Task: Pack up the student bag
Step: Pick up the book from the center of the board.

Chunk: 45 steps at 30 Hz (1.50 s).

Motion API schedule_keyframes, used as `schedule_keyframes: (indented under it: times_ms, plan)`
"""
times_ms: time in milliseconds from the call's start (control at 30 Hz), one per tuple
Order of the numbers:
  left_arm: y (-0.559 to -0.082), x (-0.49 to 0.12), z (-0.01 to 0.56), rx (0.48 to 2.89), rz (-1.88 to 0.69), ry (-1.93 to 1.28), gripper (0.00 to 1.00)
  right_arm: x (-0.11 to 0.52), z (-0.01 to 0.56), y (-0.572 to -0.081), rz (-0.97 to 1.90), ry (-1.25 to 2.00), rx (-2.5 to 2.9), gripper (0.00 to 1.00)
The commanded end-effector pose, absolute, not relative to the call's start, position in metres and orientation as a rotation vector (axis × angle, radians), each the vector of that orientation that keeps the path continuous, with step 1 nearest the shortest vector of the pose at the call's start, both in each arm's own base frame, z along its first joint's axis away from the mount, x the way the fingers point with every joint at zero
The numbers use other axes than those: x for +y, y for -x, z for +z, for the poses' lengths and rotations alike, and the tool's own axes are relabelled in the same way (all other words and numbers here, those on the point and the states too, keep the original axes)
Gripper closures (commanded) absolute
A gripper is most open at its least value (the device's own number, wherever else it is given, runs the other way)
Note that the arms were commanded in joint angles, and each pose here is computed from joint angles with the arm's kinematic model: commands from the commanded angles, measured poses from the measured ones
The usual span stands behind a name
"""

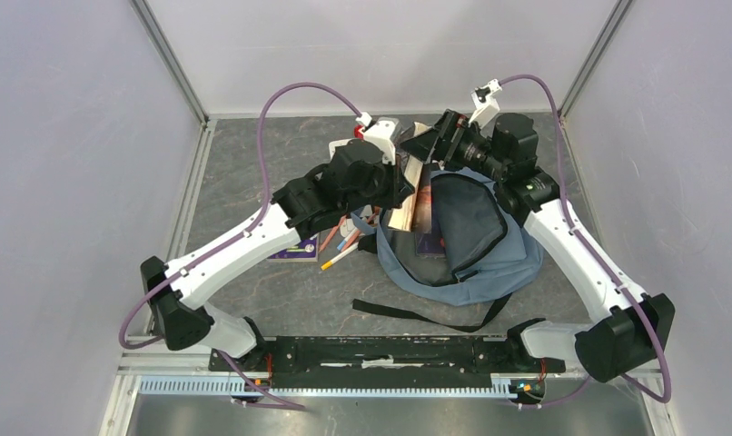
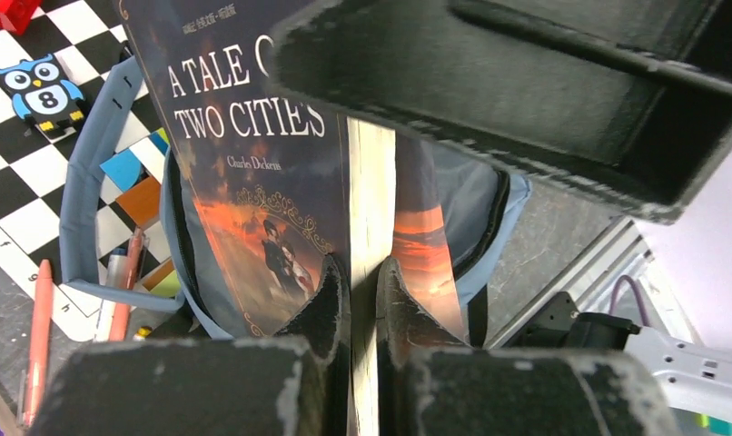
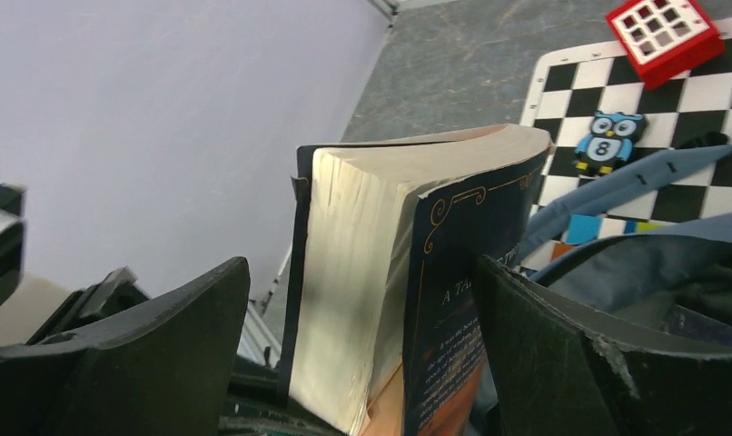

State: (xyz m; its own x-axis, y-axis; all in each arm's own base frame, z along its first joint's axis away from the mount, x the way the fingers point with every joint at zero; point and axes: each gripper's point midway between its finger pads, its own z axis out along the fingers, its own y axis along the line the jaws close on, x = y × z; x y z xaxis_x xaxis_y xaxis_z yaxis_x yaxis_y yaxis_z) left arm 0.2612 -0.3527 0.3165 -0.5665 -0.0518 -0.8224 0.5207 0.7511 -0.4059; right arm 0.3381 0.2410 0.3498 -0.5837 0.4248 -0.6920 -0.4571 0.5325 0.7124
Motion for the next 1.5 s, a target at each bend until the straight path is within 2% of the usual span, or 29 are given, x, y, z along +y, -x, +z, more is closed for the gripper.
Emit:
schedule_keyframes:
  times_ms: [0,100,200,267,333,367,400,467,533,600,633,767,1000,1233,1467]
  plan:
    - [-0.266,-0.374,0.397,1.783,-0.858,-0.375,0.98,0.242,0.347,-0.340,1.075,0.034,1.899,0.06]
    - [-0.266,-0.380,0.391,1.802,-0.795,-0.414,0.98,0.240,0.337,-0.345,0.990,0.018,1.942,0.11]
    - [-0.264,-0.388,0.382,1.820,-0.735,-0.465,0.98,0.242,0.334,-0.350,0.921,0.018,1.965,0.20]
    - [-0.264,-0.390,0.376,1.839,-0.715,-0.481,0.98,0.242,0.332,-0.353,0.884,0.017,1.972,0.35]
    - [-0.263,-0.391,0.375,1.843,-0.714,-0.496,0.98,0.238,0.329,-0.356,0.844,0.005,1.978,0.58]
    - [-0.262,-0.391,0.375,1.841,-0.716,-0.507,0.93,0.236,0.325,-0.358,0.823,-0.002,1.983,0.71]
    - [-0.260,-0.391,0.376,1.838,-0.721,-0.513,0.83,0.233,0.322,-0.359,0.803,-0.008,1.986,0.79]
    - [-0.257,-0.388,0.379,1.829,-0.731,-0.523,0.53,0.228,0.319,-0.361,0.767,-0.018,1.985,0.93]
    - [-0.252,-0.384,0.381,1.824,-0.746,-0.543,0.24,0.223,0.316,-0.364,0.730,-0.018,1.982,1.00]
    - [-0.245,-0.382,0.377,1.837,-0.772,-0.576,0.06,0.217,0.316,-0.368,0.703,-0.019,1.977,1.00]
    - [-0.240,-0.381,0.374,1.850,-0.793,-0.601,0.01,0.212,0.315,-0.371,0.687,-0.025,1.974,1.00]
    - [-0.244,-0.357,0.362,1.940,-0.854,-0.535,0.00,0.186,0.321,-0.383,0.652,-0.037,1.936,1.00]
    - [-0.267,-0.309,0.367,1.931,-1.245,-0.281,0.00,0.160,0.370,-0.382,0.703,0.141,1.764,1.00]
    - [-0.272,-0.298,0.366,1.929,-1.307,-0.271,0.00,0.179,0.418,-0.342,1.038,0.285,1.569,1.00]
    - [-0.273,-0.302,0.387,1.813,-1.454,-0.259,0.00,0.197,0.466,-0.291,1.327,0.372,1.342,1.00]
